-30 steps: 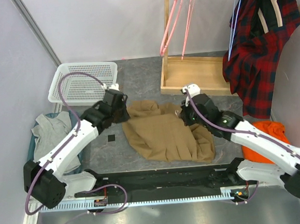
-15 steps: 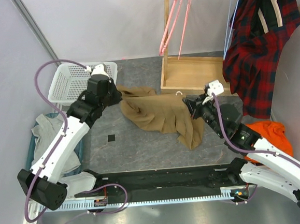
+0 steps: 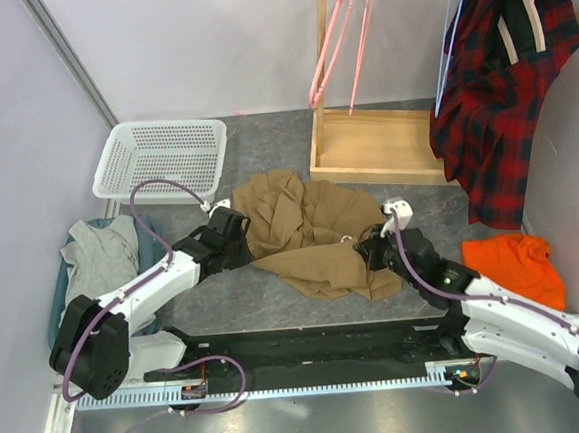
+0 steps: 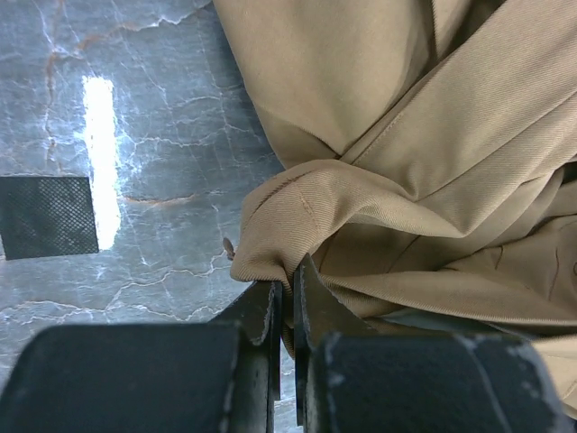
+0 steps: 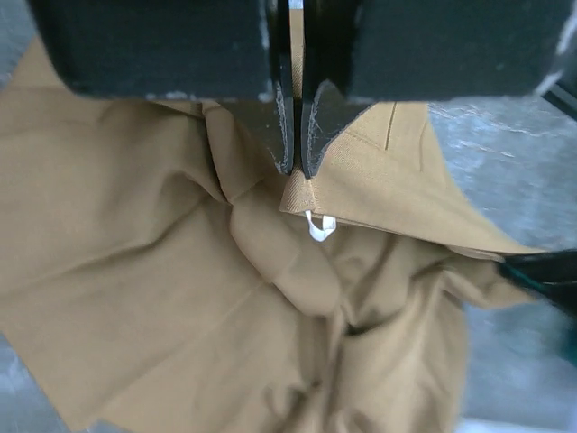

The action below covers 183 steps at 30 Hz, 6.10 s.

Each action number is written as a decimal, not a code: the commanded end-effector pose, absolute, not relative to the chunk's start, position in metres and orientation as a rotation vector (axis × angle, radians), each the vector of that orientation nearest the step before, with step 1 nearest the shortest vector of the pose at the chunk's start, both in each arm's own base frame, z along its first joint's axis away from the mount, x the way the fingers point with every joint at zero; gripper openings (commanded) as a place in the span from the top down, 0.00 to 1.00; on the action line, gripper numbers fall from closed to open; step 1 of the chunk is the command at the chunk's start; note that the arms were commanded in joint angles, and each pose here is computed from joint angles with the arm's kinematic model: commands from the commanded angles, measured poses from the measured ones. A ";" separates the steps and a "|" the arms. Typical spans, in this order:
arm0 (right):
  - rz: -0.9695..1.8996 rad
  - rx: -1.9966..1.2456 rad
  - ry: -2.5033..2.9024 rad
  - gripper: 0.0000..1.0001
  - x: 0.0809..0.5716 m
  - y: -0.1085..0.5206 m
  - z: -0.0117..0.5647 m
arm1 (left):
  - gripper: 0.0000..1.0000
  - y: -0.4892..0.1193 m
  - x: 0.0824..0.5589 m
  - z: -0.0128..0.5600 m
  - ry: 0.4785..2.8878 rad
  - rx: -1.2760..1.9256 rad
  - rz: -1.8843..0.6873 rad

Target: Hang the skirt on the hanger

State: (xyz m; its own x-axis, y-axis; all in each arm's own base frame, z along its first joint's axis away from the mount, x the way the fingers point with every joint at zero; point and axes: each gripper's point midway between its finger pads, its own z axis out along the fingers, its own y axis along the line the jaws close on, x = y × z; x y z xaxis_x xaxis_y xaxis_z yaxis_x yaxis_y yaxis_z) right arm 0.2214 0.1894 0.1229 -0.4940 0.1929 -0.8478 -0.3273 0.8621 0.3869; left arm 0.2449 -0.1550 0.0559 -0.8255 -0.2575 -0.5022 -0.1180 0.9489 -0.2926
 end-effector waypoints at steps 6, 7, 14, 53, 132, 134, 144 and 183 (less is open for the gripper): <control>0.264 -0.140 2.428 0.52 0.225 0.182 0.116 | 0.98 -0.159 0.246 0.049 2.525 -0.267 -0.312; 0.265 -0.140 2.395 0.44 0.230 0.183 0.127 | 0.98 -0.160 0.246 0.051 2.521 -0.260 -0.317; 0.449 -0.344 2.200 0.49 0.275 0.247 0.198 | 0.98 -0.164 0.245 0.058 2.502 -0.227 -0.339; 0.670 -0.722 2.726 0.90 0.102 0.256 0.040 | 0.98 -0.177 0.284 0.119 2.364 -0.237 -0.347; 0.254 -0.542 2.434 1.00 0.144 0.236 0.056 | 0.98 -0.156 0.248 0.113 2.402 -0.246 -0.320; 0.198 -0.510 2.424 1.00 0.150 0.229 0.055 | 0.98 -0.154 0.248 0.116 2.389 -0.249 -0.317; 0.103 -0.309 2.128 1.00 0.237 0.222 0.156 | 0.98 -0.121 0.247 0.219 2.160 -0.303 -0.294; 0.170 -0.466 2.306 1.00 0.209 0.214 0.056 | 0.16 -0.146 0.241 0.160 2.298 -0.241 -0.353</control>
State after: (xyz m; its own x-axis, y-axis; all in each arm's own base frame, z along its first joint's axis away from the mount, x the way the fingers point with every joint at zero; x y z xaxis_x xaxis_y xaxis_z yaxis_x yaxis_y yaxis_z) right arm 0.2058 0.2291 0.0507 -0.6361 -0.3126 -0.7054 -0.4423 0.8969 0.0014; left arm 0.2241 -0.1547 0.1103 -0.7679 -0.2963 -0.5679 -0.1086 0.9340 -0.3404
